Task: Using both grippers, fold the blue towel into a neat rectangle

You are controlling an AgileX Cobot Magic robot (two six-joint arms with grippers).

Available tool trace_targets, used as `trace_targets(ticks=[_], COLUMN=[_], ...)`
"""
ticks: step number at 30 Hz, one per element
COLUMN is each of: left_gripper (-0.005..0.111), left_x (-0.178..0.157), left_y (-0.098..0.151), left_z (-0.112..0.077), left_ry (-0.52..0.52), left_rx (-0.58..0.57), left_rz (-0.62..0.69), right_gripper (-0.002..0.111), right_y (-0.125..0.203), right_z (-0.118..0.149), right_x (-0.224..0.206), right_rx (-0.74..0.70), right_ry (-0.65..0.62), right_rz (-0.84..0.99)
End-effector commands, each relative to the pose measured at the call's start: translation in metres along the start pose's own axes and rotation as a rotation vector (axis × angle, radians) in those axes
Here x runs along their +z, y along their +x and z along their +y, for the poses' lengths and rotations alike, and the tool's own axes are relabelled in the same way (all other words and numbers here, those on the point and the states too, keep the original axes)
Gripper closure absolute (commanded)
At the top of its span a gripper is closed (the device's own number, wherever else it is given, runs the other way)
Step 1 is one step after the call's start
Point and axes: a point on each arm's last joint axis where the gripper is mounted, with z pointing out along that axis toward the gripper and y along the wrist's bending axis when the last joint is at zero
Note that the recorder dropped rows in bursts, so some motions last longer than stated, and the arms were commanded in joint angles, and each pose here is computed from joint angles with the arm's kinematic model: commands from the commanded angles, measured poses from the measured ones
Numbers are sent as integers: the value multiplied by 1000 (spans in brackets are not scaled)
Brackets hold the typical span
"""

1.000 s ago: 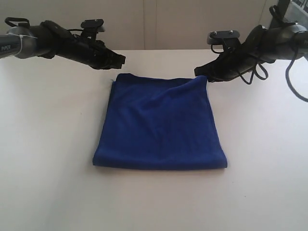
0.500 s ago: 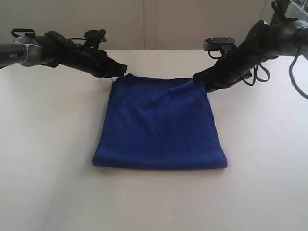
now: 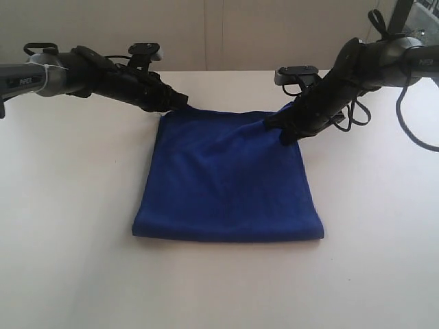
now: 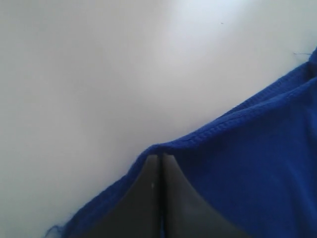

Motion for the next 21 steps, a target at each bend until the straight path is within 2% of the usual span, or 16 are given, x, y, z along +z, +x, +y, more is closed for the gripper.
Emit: trace_targets(ticks=[1, 6, 9, 11, 13, 21], left_gripper=[107, 104, 88, 66, 59, 58], left_x=[0, -7, -14, -18, -16, -2], left_y=[-6, -12, -19, -22, -18, -1], left_z=[-9, -4, -7, -7, -4, 8], left_ry=[18, -19, -17, -33, -55, -111], left_rx=[44, 76, 157, 223, 281, 287], left_rz=[-20, -41, -51, -49, -19, 13], right_gripper=[108, 108, 108, 108, 108, 108], right_y=[1, 0, 1, 0, 0, 0], right_z=[-2, -3, -3, -3, -3, -4], right_x=[3, 3, 4, 4, 4, 5], right_rx=[-20, -20, -21, -21, -21, -21], right_ry=[9, 13, 14, 15, 16, 20], right_rz=[4, -3, -1, -3, -5, -9])
